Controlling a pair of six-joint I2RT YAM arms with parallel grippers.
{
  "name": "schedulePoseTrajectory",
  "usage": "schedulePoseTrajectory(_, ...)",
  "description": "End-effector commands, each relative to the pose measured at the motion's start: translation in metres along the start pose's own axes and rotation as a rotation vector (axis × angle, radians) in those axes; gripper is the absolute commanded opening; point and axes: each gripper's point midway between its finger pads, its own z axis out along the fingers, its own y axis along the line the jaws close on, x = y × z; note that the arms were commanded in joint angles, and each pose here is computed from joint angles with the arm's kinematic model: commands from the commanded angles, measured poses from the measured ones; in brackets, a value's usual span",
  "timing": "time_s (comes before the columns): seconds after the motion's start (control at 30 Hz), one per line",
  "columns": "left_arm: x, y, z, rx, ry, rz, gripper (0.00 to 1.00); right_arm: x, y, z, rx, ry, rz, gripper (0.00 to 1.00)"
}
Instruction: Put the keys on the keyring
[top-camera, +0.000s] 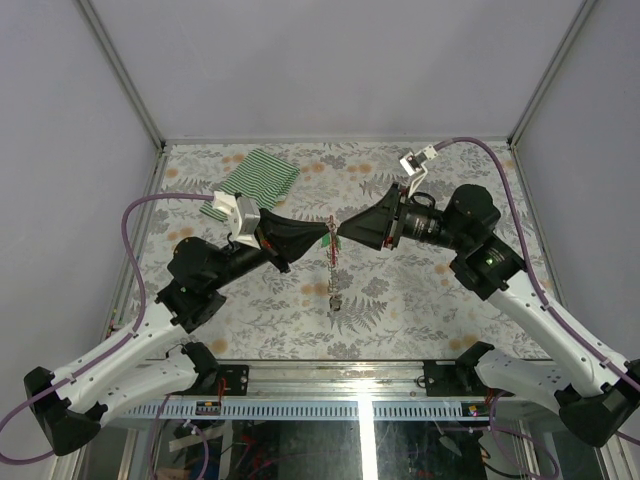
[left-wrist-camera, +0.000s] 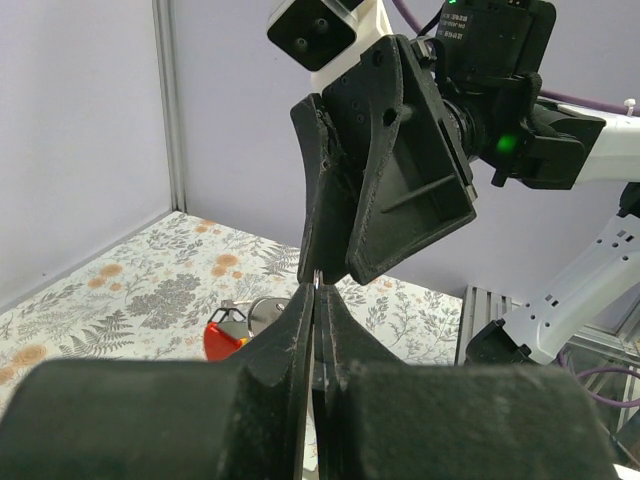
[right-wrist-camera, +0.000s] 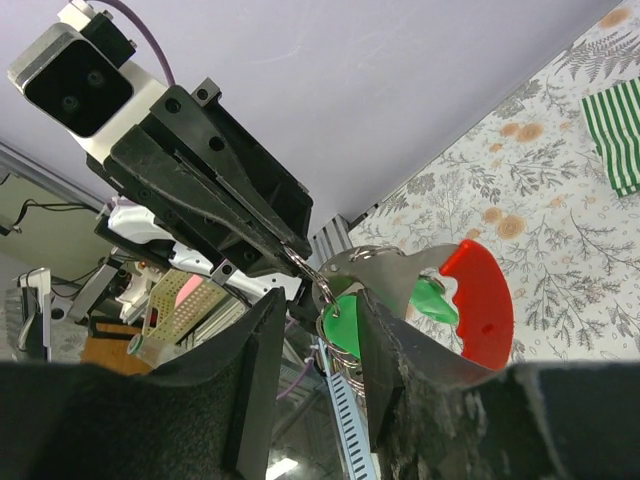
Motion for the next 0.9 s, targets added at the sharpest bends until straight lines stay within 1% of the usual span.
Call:
schedulePoseTrajectory(0.0,-0.0322,-0.0074,0.0018,0.03,-0.102,0.035,0.0,-0.0067,0.0187,0.0007,-0.082,-0.007,-0.036,0.41)
schedulePoseTrajectory(0.1,-0.0307,-0.0075,0.0024,0.033,-0.098,0.033,0.0,-0.0061,0.0192,0.0016,-0.09,-0.003,-0.034,0.37)
schedulePoseTrajectory(0.27,-0.0318,-0.0075,0.0034,0.034,-0.1,0.033,0.0,-0.0037,0.0165,0.0037,-0.09,0.008,-0.023,0.36)
schedulePoseTrajectory(0.37,-0.0312,-0.0077,0.0031,0.034,-0.097,0.033,0.0,-0.0023,0.016,0.0049,-0.095,0.014,-0.018,0.32)
schedulePoseTrajectory(0.73,-0.0317,-0.0066,0.0022,0.026,-0.098,0.037,0.0,-0.005,0.0154,0.001,-0.072,-0.005,-0.036,0.02)
schedulePoseTrajectory(0.77,-0.0315,-0.0066,0.0019,0.025,-0.098,0.038,0.0,-0.0053,0.0149,0.0008,-0.068,-0.007,-0.038,0.0)
schedulePoseTrajectory(0.87,-0.032,-0.0069,0.0013,0.025,-0.098,0.039,0.0,-0.0057,0.0153,0.0002,-0.066,-0.009,-0.038,0.0)
